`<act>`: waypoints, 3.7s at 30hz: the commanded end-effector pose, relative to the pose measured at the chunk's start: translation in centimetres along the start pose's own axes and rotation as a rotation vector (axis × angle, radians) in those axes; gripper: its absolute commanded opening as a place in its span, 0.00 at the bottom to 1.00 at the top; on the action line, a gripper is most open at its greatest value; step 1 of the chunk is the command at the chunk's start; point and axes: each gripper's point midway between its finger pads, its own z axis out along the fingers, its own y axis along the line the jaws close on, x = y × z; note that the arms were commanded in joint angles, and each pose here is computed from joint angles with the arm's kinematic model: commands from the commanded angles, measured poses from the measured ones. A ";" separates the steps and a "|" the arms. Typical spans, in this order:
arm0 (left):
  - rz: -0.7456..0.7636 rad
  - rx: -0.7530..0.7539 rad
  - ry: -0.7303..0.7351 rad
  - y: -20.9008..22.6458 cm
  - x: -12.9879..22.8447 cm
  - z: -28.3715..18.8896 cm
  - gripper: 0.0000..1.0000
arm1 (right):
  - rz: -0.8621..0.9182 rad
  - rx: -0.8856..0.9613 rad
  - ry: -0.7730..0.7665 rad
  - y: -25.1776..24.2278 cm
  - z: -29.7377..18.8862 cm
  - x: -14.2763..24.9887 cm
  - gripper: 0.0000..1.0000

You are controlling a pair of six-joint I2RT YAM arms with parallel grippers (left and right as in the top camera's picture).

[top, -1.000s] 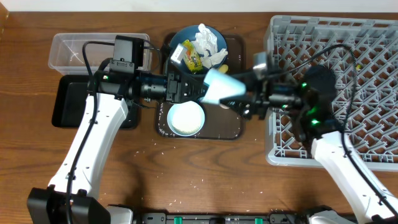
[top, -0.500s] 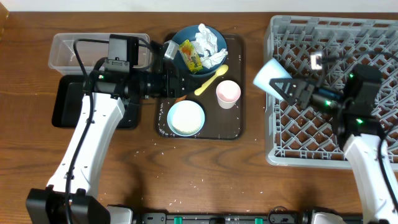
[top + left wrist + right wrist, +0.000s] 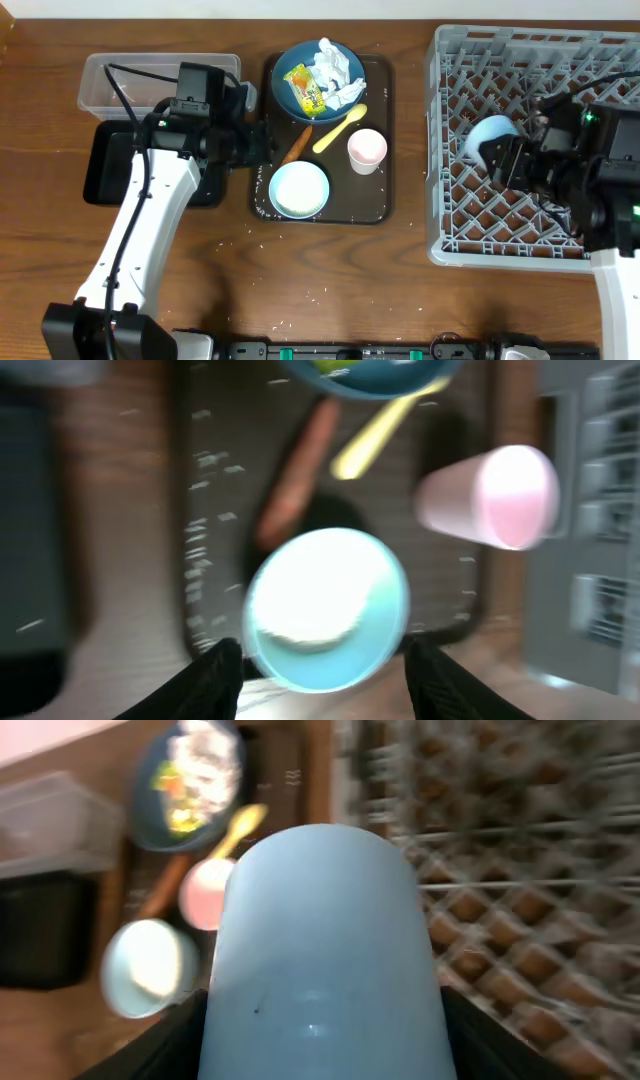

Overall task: Sort waste into correct bins and load items into the dishwasher rack
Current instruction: 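Carry the cup with the right gripper and place it in the rack, then grasp the pink cup with the left gripper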

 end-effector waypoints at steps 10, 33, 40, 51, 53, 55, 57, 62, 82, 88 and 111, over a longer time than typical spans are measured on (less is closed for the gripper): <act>-0.005 -0.278 0.001 5.4 1.0 0.5 0.55 | 0.009 0.227 0.329 -4.1 4.8 4.7 0.42; -0.004 -0.367 -0.009 7.0 1.0 0.2 0.55 | -0.017 0.177 0.547 -3.5 10.3 7.8 0.43; -0.004 -0.367 -0.009 7.0 1.0 0.2 0.55 | -0.008 0.228 0.630 -4.9 11.8 9.2 0.44; -0.004 -0.361 -0.011 6.8 0.9 0.2 0.61 | -0.005 0.220 0.629 -4.9 12.9 9.0 0.88; -0.002 -0.347 -0.017 6.6 0.8 0.3 0.66 | -0.005 0.209 0.616 -4.6 12.7 8.6 0.93; 0.000 -0.295 -0.030 5.7 0.3 0.6 0.70 | -0.009 0.201 0.592 -4.3 12.4 7.8 0.96; 0.005 -0.221 -0.048 4.4 -0.2 0.9 0.71 | -0.016 0.193 0.555 -3.8 11.9 6.7 0.99; 0.035 -0.091 -0.126 1.8 -2.3 1.2 0.72 | -0.030 0.178 0.478 -3.0 10.6 4.6 0.99; 0.165 0.100 -0.154 -10.4 -3.4 13.9 0.79 | -0.056 0.162 0.400 -2.0 7.6 3.1 0.99; 0.180 0.101 -0.128 -11.0 -2.5 14.9 0.61 | -0.058 0.172 0.398 -2.2 7.6 3.1 0.99; 0.205 0.221 -0.062 -14.5 -0.3 14.9 0.06 | -0.059 0.155 0.377 -1.9 7.9 2.6 0.99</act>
